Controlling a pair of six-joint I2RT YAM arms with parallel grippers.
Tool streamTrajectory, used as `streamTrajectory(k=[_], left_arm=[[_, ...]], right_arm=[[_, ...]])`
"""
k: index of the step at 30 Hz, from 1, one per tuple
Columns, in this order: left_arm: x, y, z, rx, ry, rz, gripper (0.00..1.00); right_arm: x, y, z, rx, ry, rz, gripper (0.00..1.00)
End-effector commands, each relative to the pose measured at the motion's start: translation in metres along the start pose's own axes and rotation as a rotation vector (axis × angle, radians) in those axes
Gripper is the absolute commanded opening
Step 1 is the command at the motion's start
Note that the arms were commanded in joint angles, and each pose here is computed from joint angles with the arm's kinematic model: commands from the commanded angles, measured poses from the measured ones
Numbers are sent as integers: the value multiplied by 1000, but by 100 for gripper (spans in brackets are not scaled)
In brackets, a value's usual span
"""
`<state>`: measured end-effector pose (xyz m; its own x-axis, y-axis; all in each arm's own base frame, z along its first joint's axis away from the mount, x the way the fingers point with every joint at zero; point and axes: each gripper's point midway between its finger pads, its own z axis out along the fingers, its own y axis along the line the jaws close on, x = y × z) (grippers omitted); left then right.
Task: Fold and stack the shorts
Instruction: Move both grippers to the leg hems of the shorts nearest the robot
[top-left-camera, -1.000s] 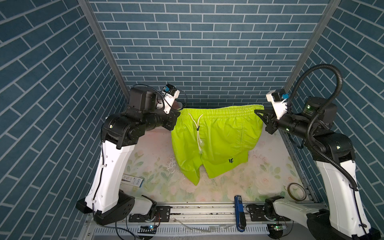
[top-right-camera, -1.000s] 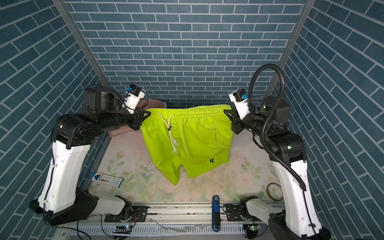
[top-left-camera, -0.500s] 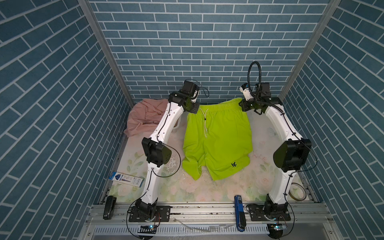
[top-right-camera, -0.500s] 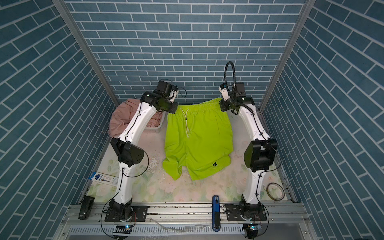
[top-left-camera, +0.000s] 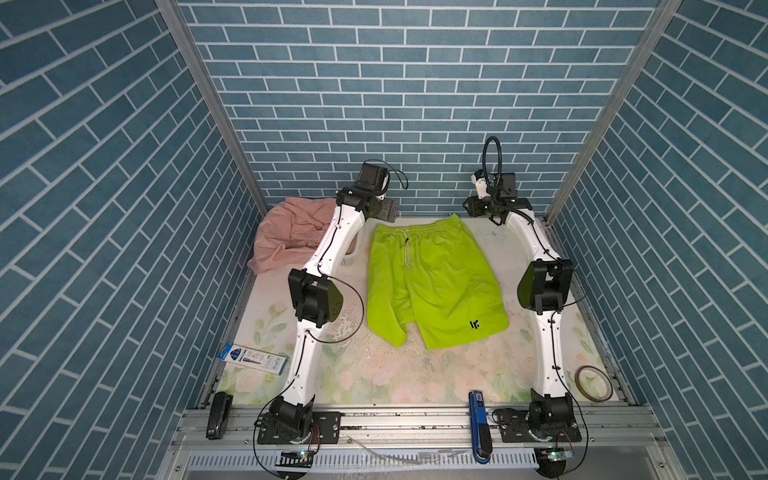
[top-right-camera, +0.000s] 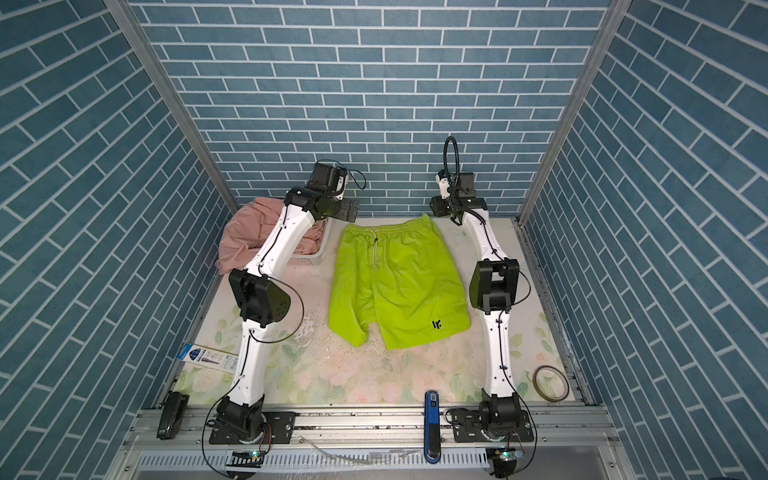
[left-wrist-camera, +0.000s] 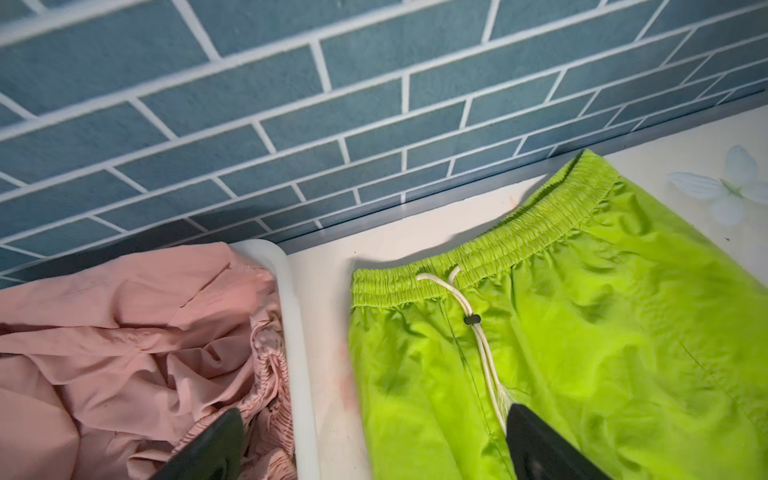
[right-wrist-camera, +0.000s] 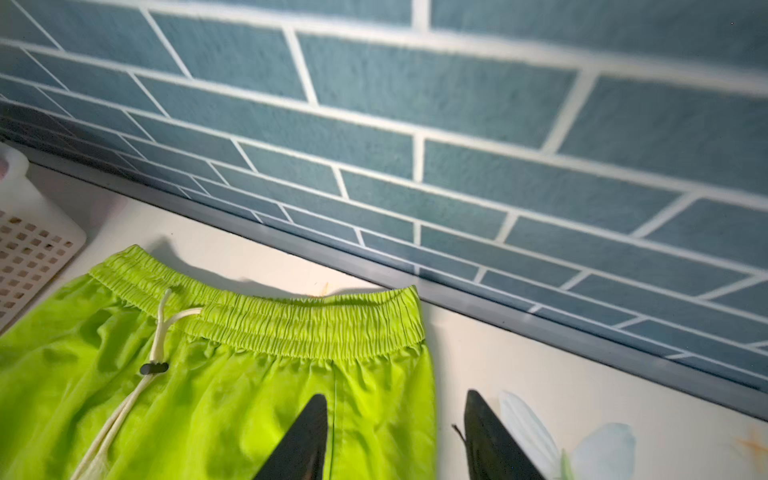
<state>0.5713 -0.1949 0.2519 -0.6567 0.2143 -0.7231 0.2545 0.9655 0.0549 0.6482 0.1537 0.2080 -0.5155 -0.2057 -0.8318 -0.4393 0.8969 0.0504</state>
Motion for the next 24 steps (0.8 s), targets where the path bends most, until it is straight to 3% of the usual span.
streamTrajectory(k=[1,4,7,11,17,24], left_arm=[[4,-11,-59,71,34,-41,100],[58,-44,-86,160,153,-24,100],[112,-83,-116,249,172,19,100],[190,-109,-129,340,246,-48,99],[271,-143,-124,337,342,17,93],[304,-160,-108,366,371,-4,90]], right_arm=[[-30,11,-87,50,15,57,54],[24,18,-137,118,149,126,54],[99,33,-181,153,214,214,57],[193,56,-223,176,321,350,58],[295,102,-239,143,497,403,57],[344,120,-228,178,663,315,56]])
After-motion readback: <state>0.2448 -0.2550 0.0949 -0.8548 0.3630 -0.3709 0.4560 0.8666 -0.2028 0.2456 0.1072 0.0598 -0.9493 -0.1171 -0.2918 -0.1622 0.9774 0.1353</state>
